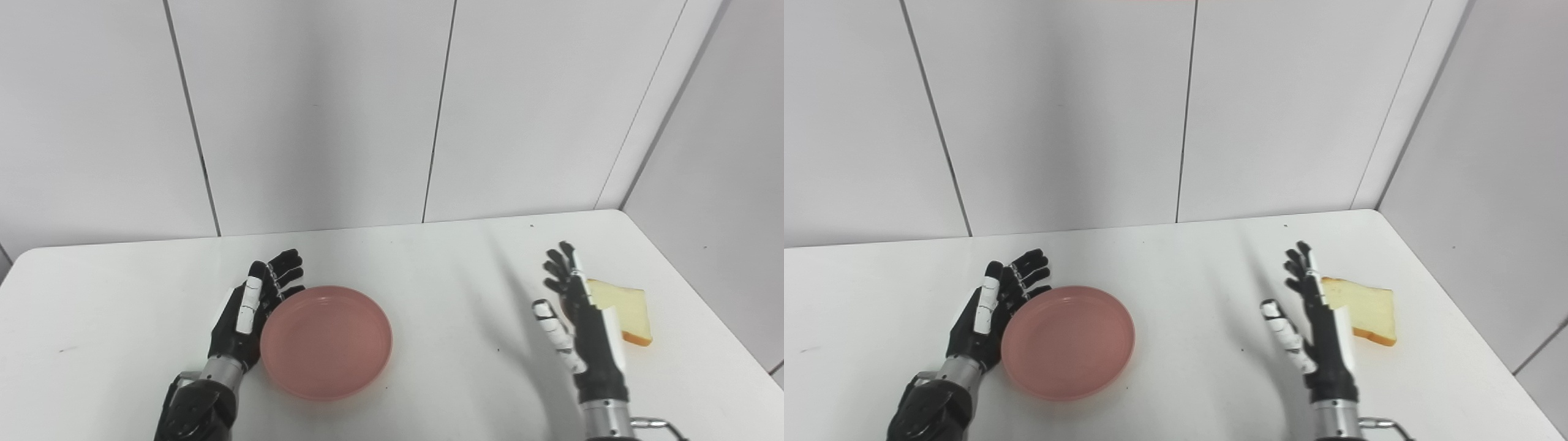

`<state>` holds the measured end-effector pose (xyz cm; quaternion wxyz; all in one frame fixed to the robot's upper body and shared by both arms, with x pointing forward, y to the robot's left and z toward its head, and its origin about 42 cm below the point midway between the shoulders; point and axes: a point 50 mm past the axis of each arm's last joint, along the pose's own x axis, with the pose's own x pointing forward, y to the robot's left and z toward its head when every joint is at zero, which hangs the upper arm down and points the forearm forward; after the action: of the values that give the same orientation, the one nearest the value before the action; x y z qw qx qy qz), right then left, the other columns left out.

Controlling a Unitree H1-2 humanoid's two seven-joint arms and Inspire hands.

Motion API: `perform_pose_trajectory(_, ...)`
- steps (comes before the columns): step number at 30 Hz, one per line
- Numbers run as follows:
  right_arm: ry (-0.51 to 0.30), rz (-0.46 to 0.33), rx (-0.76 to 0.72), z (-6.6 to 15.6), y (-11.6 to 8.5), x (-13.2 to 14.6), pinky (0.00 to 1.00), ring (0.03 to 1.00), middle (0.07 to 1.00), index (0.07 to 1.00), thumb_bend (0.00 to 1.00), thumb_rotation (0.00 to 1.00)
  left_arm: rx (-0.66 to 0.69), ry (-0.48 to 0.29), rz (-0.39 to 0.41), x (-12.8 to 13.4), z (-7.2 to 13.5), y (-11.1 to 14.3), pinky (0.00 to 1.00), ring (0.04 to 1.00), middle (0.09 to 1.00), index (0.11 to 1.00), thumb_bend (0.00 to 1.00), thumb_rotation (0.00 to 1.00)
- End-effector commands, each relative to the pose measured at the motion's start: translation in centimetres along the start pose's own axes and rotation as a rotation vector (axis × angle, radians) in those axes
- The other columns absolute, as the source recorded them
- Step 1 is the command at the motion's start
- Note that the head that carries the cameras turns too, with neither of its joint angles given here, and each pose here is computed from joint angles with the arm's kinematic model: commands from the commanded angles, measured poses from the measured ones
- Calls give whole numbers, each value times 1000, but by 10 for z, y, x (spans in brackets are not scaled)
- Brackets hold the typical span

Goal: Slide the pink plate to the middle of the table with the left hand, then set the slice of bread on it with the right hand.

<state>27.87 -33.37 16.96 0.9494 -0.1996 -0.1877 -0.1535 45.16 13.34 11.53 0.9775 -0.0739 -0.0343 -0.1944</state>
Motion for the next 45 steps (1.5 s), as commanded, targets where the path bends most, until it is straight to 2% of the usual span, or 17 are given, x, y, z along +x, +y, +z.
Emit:
perform_pose_trajectory(1, -66, -5, -45, 9, -26, 24, 866, 911, 941, 981, 899, 885, -40, 119, 7, -17, -33, -5, 763, 856, 840, 746, 963, 920)
perform_pose_trajectory(3, -55, 24, -109, 8, -44, 37, 856, 914, 949, 987, 891, 874, -37, 119, 5, -17, -33, -4, 763, 856, 840, 746, 960, 919)
perform_pose_trajectory(5, -36, 49, -174, 10, -58, 47, 799, 905, 946, 986, 935, 880, -33, 120, 3, -16, -33, -3, 761, 855, 837, 744, 964, 919)
perform_pose_trajectory(11, -6, 102, -306, 11, -88, 73, 844, 927, 960, 976, 998, 887, -23, 119, -1, -15, -32, -2, 765, 852, 835, 736, 963, 918)
perform_pose_trajectory(12, 14, 138, -361, 11, -95, 79, 843, 931, 965, 976, 1000, 886, -23, 118, -2, -15, -32, -2, 766, 853, 836, 737, 962, 918)
perform_pose_trajectory(13, 30, 163, -399, 11, -100, 83, 883, 967, 986, 990, 1000, 883, -23, 118, -2, -15, -32, -2, 768, 853, 835, 740, 963, 919)
perform_pose_trajectory(16, 118, 307, -565, 19, -120, 98, 926, 996, 999, 1000, 1000, 860, -22, 117, -3, -15, -32, -3, 767, 851, 831, 740, 962, 921)
perform_pose_trajectory(17, 141, 336, -610, 21, -124, 101, 963, 999, 1000, 1000, 1000, 843, -22, 118, -3, -15, -32, -3, 761, 850, 828, 741, 962, 923)
perform_pose_trajectory(20, 168, 397, -709, 23, -133, 106, 994, 1000, 1000, 1000, 1000, 827, -21, 117, -5, -15, -33, -4, 756, 848, 827, 742, 960, 925)
perform_pose_trajectory(23, 194, 461, -821, 21, -143, 112, 1000, 1000, 1000, 1000, 1000, 698, -16, 119, -7, -16, -33, -5, 741, 847, 828, 749, 954, 933)
perform_pose_trajectory(26, 224, 503, -955, 20, -147, 119, 1000, 1000, 993, 999, 1000, 611, -17, 120, -6, -16, -34, -5, 745, 847, 823, 751, 949, 934)
perform_pose_trajectory(30, 259, 546, -1042, 18, -151, 126, 1000, 1000, 987, 999, 1000, 518, -20, 119, -7, -17, -34, -4, 759, 850, 825, 756, 941, 934)
perform_pose_trajectory(32, 277, 564, -1077, 17, -153, 129, 1000, 1000, 986, 1000, 1000, 520, -19, 118, -8, -17, -34, -4, 763, 851, 825, 757, 940, 936)
perform_pose_trajectory(34, 294, 581, -1111, 19, -153, 132, 1000, 1000, 996, 1000, 1000, 568, -18, 118, -10, -17, -34, -4, 766, 851, 826, 755, 939, 934)
perform_pose_trajectory(40, 314, 623, -1177, 23, -154, 140, 1000, 1000, 1000, 1000, 1000, 510, -21, 123, -6, -17, -36, -6, 745, 838, 809, 742, 947, 929)
perform_pose_trajectory(42, 317, 630, -1197, 23, -153, 142, 1000, 1000, 1000, 1000, 1000, 438, -24, 124, -6, -17, -36, -6, 740, 829, 798, 739, 952, 922)
perform_pose_trajectory(45, 319, 639, -1228, 21, -151, 144, 1000, 1000, 1000, 1000, 1000, 406, -25, 126, -6, -17, -36, -7, 743, 824, 792, 738, 957, 919)
